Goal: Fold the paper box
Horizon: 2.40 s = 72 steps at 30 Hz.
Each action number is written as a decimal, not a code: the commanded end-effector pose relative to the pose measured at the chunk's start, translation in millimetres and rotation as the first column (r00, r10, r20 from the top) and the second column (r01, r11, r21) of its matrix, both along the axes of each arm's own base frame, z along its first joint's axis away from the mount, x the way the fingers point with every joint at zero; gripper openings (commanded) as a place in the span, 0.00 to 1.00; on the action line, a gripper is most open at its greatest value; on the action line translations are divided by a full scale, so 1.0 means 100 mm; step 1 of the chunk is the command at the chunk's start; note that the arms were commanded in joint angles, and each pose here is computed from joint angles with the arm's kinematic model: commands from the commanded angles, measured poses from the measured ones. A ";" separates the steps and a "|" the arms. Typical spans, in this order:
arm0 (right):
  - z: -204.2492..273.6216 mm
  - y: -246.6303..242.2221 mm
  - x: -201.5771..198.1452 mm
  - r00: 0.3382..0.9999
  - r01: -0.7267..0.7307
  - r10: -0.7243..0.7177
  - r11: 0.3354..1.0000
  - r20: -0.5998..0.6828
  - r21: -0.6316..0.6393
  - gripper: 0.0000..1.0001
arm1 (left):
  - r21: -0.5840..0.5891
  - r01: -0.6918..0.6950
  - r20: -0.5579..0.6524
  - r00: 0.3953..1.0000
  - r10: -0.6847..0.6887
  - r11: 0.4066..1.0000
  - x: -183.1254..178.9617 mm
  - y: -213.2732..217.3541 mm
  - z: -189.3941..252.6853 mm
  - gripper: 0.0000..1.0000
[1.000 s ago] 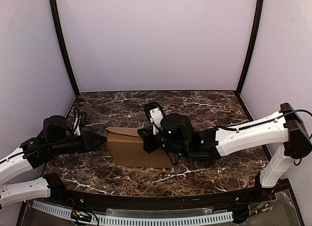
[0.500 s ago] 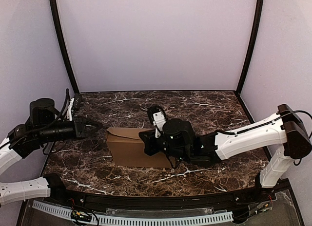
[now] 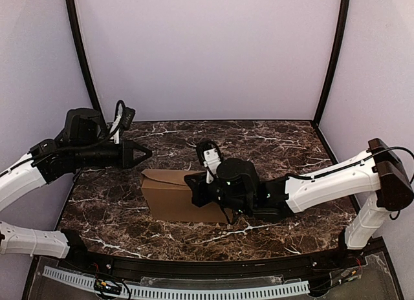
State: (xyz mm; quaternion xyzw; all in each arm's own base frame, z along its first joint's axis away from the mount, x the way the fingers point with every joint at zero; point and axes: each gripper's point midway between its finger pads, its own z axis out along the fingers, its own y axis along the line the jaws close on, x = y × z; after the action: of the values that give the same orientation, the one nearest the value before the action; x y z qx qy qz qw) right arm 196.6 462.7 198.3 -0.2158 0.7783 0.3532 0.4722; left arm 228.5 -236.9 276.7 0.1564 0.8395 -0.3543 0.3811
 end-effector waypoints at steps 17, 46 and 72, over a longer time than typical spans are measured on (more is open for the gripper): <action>-0.99 -0.28 -0.18 0.993 -0.056 0.021 0.952 -0.117 -0.301 0.00 | -0.111 0.080 -0.196 0.975 -0.101 0.991 -0.49 0.17 -1.23 0.01; -0.11 -1.05 -0.13 0.955 -0.295 0.293 0.951 -0.041 -0.094 0.00 | -0.039 -0.012 -0.212 0.977 0.003 0.999 -0.33 0.26 -1.31 0.01; -0.86 -1.29 -0.19 0.947 -0.279 0.256 0.954 -0.193 -0.107 0.00 | 0.050 -0.014 -0.003 1.000 0.014 0.999 0.04 0.27 -0.23 0.09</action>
State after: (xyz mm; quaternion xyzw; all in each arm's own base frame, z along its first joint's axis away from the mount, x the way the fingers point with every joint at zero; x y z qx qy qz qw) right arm 187.7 357.0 194.4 -0.3054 0.7167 0.4562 0.4300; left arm 229.2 -217.5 277.8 0.1484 0.8262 -0.3685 0.3995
